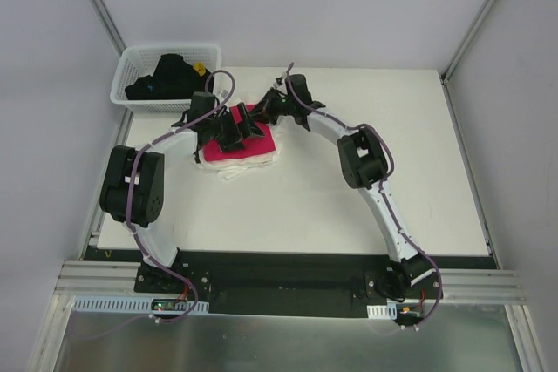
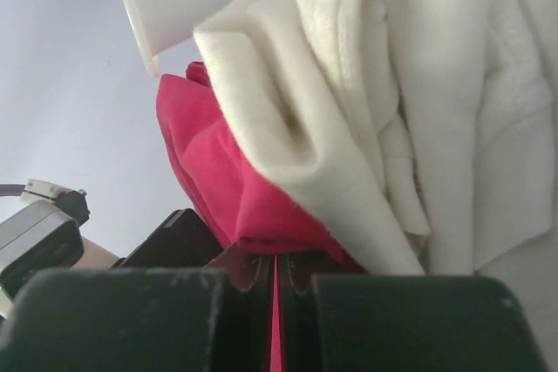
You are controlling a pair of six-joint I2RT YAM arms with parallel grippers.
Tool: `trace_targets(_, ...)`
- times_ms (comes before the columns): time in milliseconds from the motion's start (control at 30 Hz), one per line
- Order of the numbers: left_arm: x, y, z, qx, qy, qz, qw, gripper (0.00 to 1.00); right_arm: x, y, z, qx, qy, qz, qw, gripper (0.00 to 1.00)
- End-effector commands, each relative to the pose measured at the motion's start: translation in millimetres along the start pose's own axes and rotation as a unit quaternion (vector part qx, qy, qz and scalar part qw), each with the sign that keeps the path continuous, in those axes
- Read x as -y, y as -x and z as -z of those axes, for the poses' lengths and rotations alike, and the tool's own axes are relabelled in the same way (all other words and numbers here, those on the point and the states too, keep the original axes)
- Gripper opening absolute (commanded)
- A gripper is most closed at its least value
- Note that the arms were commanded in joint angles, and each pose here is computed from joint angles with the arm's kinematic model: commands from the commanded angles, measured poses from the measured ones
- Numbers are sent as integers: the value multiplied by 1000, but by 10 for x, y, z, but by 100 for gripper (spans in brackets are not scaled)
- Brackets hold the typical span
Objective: Fold and stack the t-shirts
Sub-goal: Put the neatly folded tshirt into the corner of the board with both arms
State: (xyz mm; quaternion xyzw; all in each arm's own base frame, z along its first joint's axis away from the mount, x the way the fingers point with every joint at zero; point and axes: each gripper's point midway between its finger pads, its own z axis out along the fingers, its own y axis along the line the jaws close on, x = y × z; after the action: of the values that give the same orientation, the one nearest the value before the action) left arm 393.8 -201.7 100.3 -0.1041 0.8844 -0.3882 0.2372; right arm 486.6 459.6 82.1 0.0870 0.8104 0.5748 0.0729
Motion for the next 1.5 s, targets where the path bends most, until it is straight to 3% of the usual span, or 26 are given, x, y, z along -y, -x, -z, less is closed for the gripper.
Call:
trace_targets(0,-24,6,75,0,8,-12,1000,99,175,102,17,12,-3,-21,1000,1)
trace_targets(300,-49,-56,38,-13,5,-4,1000,99,285,300,220,40,-12,-20,999,1)
trace_targets(400,112,55,126,4,-9,-19,1000,99,117,348,313,41,2,-7,999,5)
trace_targets(567,553,384,387,56,-42,-67,995,99,-181,353,551,50,13,30,998,28)
trace_targets(867,1195,1053,847,148,-51,-138,978,99,-417,396,1138,91,28,51,994,35)
trace_targets(1000,1031,1191,619,144,-26,-136,980,99,-479,349,1343,100,37,57,993,37)
trace_targets(1167,618,1301,60,116,14,-112,987,99,-530,354,1649,116,45,74,989,51)
trace_targets(1467,122,1494,-713,90,44,-85,991,99,-601,348,2182,148,50,93,983,53)
